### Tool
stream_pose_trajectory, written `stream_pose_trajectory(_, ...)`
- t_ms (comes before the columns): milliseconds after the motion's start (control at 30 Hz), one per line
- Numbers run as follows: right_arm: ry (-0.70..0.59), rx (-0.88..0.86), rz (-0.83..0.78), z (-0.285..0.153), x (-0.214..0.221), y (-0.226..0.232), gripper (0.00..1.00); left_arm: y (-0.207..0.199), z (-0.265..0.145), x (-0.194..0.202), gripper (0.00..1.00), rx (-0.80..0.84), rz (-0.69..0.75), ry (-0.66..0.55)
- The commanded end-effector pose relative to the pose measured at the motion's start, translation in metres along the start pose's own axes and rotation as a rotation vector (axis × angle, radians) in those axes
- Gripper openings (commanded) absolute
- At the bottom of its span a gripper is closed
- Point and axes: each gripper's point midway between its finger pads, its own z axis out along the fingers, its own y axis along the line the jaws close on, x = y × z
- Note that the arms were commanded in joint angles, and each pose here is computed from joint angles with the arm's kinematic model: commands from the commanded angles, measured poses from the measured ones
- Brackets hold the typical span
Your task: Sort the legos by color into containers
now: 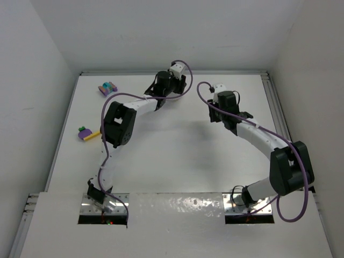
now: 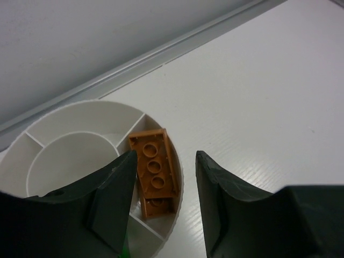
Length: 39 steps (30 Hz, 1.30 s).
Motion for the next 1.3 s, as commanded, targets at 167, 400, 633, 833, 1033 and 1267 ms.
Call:
stream_pose_trajectory(167,-0.163,-0.308,-0.192,-0.036,-0.052,0.040,0.00,-0.022,-0.050,-0.152,0.46,0.338,0.103,-0.307)
stream_pose_trajectory(400,-0.182,-0.543,-0.328,-0.052,-0.051,0.074,0.00,-0.084,-0.155,-0.119,0.75,0.975,0.343,-0.250)
stream_pose_trajectory(633,-0.189,-0.634,-0.479,-0.050,-0.053,0.114,0.00,-0.113,-0.204,-0.103,0.80,1.123,0.315,-0.212)
stream_pose_trajectory(833,-0.284,-0.666,-0.435,-0.049,-0.069,0.126,0.00,-0.122,-0.230,-0.068,0.81,1.168,0.365,-0.145)
stream_pose_trajectory(1033,-0.325,-0.707,-0.377,-0.053,-0.076,0.135,0.00,-0.128,-0.250,-0.051,0.78,1.210,0.387,-0.128)
stream_pose_trajectory(1267,-0.332,-0.743,-0.398,-0.057,-0.076,0.145,0.00,-0.138,-0.238,-0.063,0.72,1.189,0.319,-0.117)
